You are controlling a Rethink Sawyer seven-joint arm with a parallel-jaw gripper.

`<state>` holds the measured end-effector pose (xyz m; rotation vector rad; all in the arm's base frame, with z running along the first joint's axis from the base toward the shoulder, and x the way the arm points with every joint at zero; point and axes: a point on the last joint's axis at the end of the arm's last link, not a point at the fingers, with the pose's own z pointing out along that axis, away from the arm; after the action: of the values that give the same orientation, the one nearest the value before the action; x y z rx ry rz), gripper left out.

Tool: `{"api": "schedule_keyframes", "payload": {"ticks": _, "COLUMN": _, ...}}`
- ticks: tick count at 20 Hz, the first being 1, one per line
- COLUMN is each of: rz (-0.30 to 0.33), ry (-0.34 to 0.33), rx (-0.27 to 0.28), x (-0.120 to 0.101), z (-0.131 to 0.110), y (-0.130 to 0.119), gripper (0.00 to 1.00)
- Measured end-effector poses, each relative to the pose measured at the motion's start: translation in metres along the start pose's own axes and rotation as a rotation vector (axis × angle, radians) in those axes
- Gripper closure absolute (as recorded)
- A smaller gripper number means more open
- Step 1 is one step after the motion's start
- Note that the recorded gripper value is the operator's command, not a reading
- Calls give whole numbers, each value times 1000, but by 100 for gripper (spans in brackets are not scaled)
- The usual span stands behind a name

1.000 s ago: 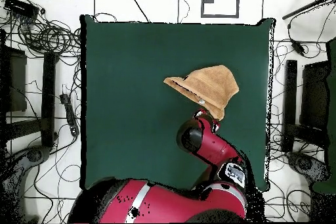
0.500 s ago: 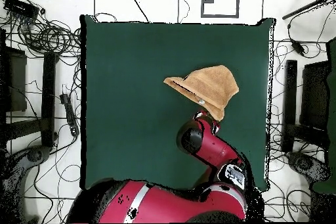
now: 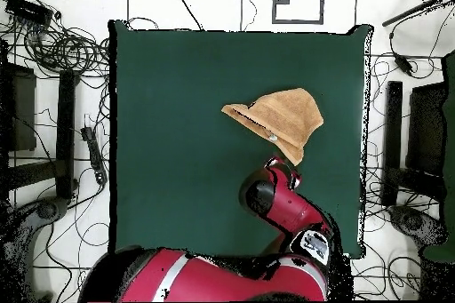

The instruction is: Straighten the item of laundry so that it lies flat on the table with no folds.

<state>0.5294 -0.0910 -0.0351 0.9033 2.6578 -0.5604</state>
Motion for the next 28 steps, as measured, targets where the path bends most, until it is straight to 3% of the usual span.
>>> {"api": "schedule_keyframes", "payload": {"ticks": 12, "rz": 8, "ry": -1, "rx": 8, "x": -3, "z": -1, "y": -7, "gripper": 0}}
{"api": "schedule_keyframes", "payload": {"ticks": 21, "rz": 25, "ry": 33, "rx": 32, "x": 5, "z": 18, "y": -23, "gripper": 0}}
{"api": "schedule_keyframes", "payload": {"ticks": 28, "rz": 25, "ry": 27, "rx": 29, "x": 3, "z": 20, "y": -21, "gripper": 0}}
